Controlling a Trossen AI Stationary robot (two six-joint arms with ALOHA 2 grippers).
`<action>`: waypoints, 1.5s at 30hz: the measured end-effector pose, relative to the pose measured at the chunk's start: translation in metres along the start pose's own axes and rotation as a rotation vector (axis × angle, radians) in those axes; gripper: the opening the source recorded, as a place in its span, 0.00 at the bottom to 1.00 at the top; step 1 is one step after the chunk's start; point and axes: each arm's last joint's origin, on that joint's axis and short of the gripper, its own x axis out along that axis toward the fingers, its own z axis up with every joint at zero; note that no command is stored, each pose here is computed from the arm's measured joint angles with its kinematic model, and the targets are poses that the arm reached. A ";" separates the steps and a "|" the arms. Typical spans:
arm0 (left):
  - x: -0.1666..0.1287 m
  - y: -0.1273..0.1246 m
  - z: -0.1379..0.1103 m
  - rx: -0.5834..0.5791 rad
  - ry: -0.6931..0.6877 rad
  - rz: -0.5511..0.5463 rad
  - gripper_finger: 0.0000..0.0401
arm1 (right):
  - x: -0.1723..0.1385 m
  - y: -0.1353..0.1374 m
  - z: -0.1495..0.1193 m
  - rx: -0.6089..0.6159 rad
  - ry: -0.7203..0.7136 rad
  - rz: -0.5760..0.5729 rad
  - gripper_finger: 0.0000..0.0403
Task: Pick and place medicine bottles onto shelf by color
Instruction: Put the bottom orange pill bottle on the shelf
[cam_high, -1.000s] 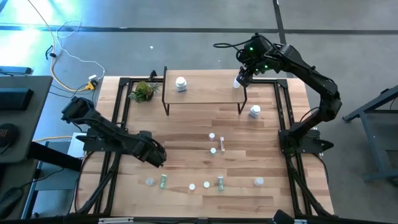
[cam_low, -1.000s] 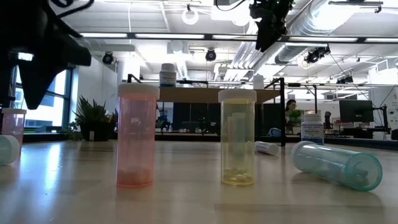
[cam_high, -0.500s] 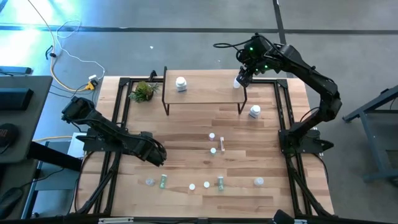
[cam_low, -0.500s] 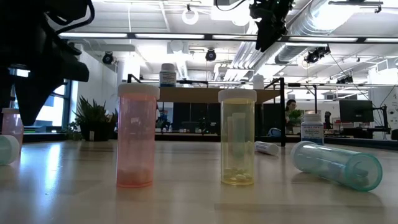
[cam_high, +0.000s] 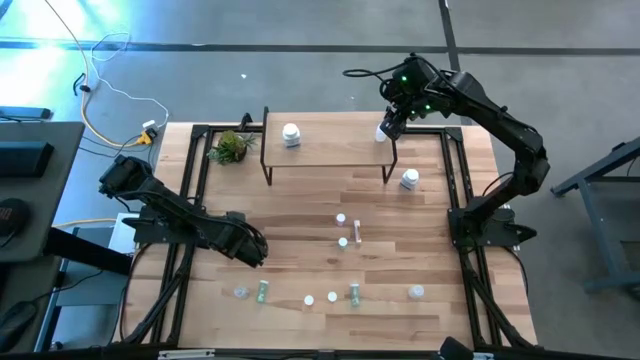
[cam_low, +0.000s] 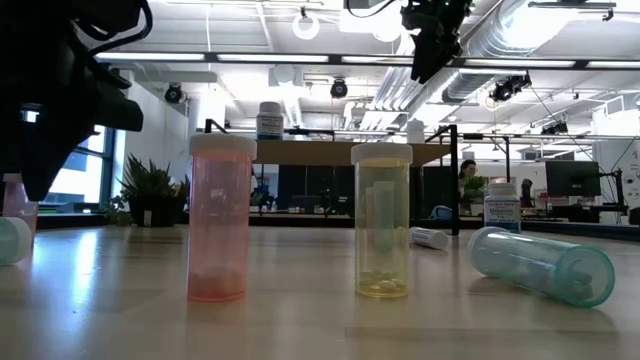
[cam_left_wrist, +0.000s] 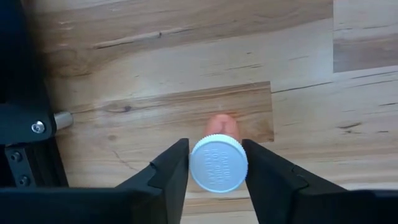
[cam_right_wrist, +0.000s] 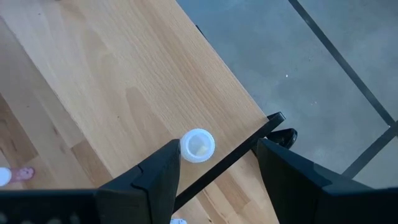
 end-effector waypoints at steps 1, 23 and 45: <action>0.000 0.000 0.000 0.000 0.000 0.000 0.32 | 0.000 0.000 0.000 -0.001 0.000 0.000 0.51; -0.060 -0.001 0.027 0.122 0.049 -0.263 0.30 | 0.000 0.000 0.000 0.003 0.000 0.000 0.51; -0.170 0.033 0.174 0.249 -0.456 -0.500 0.30 | 0.000 0.000 0.000 0.107 0.000 0.000 0.51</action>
